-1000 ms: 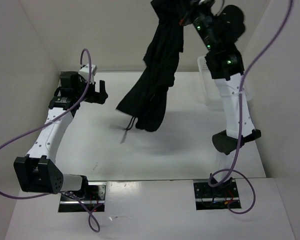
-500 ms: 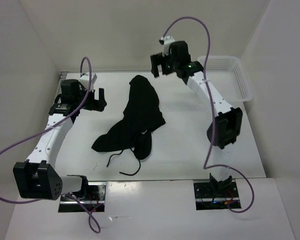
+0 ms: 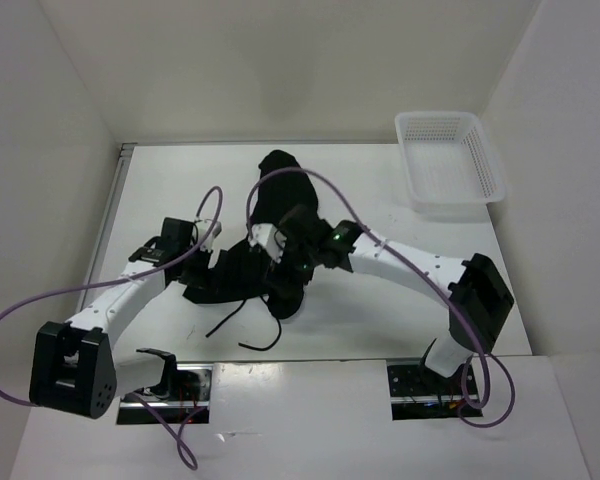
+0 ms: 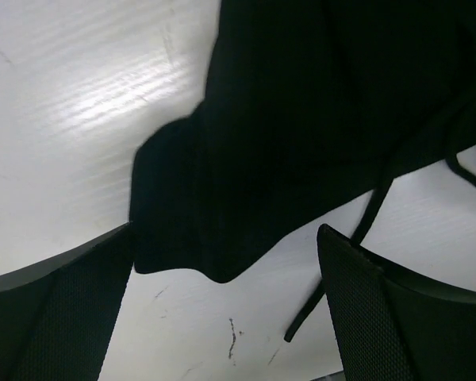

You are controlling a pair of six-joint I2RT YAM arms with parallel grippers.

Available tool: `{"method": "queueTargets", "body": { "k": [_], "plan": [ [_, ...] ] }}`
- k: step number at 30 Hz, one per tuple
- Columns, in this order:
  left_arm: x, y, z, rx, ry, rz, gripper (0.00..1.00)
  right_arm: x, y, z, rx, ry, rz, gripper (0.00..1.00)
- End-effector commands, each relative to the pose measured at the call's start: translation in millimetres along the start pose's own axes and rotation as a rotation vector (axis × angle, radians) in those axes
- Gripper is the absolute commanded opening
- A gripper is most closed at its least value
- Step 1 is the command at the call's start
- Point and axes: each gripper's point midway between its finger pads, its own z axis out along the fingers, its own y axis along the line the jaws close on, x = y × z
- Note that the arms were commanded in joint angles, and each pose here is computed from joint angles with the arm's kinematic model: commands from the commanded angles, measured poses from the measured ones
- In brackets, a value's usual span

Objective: Fold and stack the shorts
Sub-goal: Move the shorts to the center of the board

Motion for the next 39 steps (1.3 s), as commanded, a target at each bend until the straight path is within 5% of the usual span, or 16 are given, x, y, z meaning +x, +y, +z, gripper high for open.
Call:
{"method": "queueTargets", "body": {
  "k": [1,5,9,18,20,23,24,25,26,30,34,37,39],
  "plan": [
    [6,-5,10,-0.013,0.013,0.046,1.00,7,24,21,-0.009,0.018,-0.158,0.91],
    [31,-11,29,-0.053,0.065,0.123,1.00,15,25,42,-0.039,0.027,-0.167,0.91],
    [35,-7,36,-0.079,0.052,0.132,0.90,5,46,57,-0.047,0.000,-0.254,0.91],
    [69,-7,40,-0.069,0.106,0.130,0.43,14,47,80,-0.019,0.012,-0.232,0.82],
    [67,-7,40,-0.065,0.096,0.122,0.33,19,49,82,-0.035,0.026,-0.240,0.71],
    [63,-6,38,-0.060,0.076,0.113,0.11,29,57,87,-0.088,0.054,-0.245,0.38],
    [63,-3,38,-0.066,0.076,0.101,0.04,33,57,87,-0.091,0.063,-0.243,0.14],
    [50,-3,36,-0.063,0.048,0.094,0.00,36,58,87,-0.093,0.071,-0.241,0.02],
    [44,-1,31,-0.055,0.038,0.071,0.00,30,57,85,-0.091,0.064,-0.243,0.00],
    [-12,2,4,0.015,-0.018,-0.009,0.00,-28,-6,51,0.040,-0.057,-0.150,0.00],
    [-87,27,-37,0.064,-0.100,-0.118,0.00,-104,-177,-55,0.368,-0.280,0.062,0.00],
    [-136,65,-68,0.050,-0.169,-0.203,0.00,-126,-254,-129,0.560,-0.384,0.114,0.00],
    [-146,93,-77,0.071,-0.165,-0.294,0.00,-140,-259,-153,0.603,-0.429,0.102,0.00]
  ]
}}
